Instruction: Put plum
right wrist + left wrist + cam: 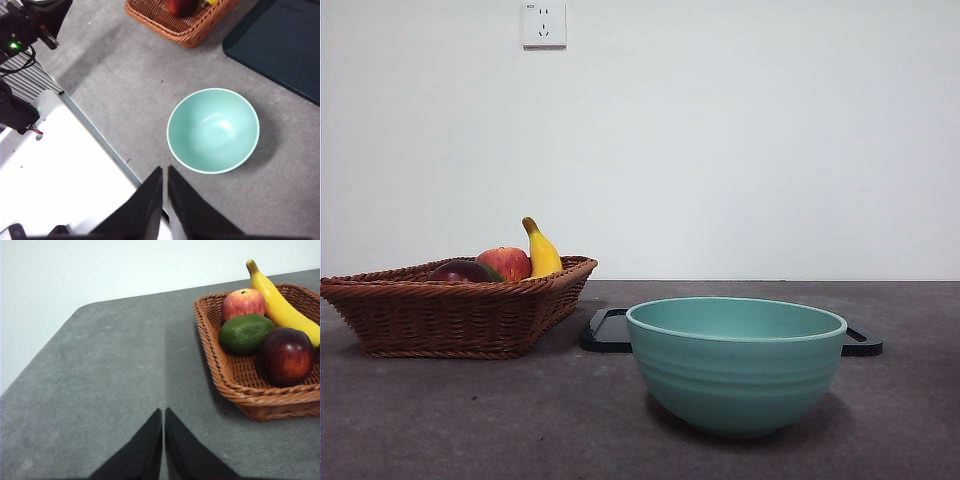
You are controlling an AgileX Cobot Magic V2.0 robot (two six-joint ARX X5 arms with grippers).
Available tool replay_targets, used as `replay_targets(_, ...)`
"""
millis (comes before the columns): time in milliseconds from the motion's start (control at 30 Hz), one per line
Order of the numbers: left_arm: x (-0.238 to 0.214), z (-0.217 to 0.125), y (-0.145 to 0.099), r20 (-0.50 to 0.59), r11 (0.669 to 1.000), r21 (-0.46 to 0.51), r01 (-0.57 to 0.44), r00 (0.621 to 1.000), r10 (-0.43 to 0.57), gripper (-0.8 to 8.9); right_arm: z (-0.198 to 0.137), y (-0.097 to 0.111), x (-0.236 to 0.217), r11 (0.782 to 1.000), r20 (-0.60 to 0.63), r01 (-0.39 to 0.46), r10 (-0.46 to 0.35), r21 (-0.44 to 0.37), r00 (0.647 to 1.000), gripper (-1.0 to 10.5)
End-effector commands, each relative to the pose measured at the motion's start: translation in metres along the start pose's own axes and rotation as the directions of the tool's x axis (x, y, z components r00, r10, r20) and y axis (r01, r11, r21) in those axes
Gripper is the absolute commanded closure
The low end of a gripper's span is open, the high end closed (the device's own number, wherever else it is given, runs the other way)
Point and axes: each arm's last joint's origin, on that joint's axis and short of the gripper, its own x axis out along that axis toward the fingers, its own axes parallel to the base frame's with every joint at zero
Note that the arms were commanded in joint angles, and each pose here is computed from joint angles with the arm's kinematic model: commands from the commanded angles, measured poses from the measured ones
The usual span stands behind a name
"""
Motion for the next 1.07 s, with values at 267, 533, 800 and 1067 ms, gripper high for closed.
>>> replay_targets(267, 0.002, -0.007, -0.001, -0.026, 1.0, -0.008, 0.0, 1.0, 0.0, 8.07, 0.009, -0.004, -0.011, 0.987, 0.132, 0.077, -0.058, -0.139, 0.99, 9.4)
replay_targets(533, 0.002, -0.007, -0.001, -0.026, 1.0, -0.008, 0.0, 1.0, 0.0, 8.07, -0.004, -0.036, -0.034, 0.916, 0.521, 0.392, -0.295, -0.082, 0.801, 9.4)
replay_targets(800, 0.002, -0.007, -0.001, -0.026, 1.0, -0.008, 0.0, 1.0, 0.0, 8.07, -0.052, -0.064, -0.021, 0.773, 0.698, 0.634, -0.44, -0.025, 0.564, 9.4)
replay_targets(1067, 0.002, -0.007, -0.001, -0.027, 1.0, -0.008, 0.001, 1.0, -0.001, 8.07, -0.095, -0.091, 0.008, 0.686, 0.713, 0.724, -0.545, 0.076, 0.441, 9.4)
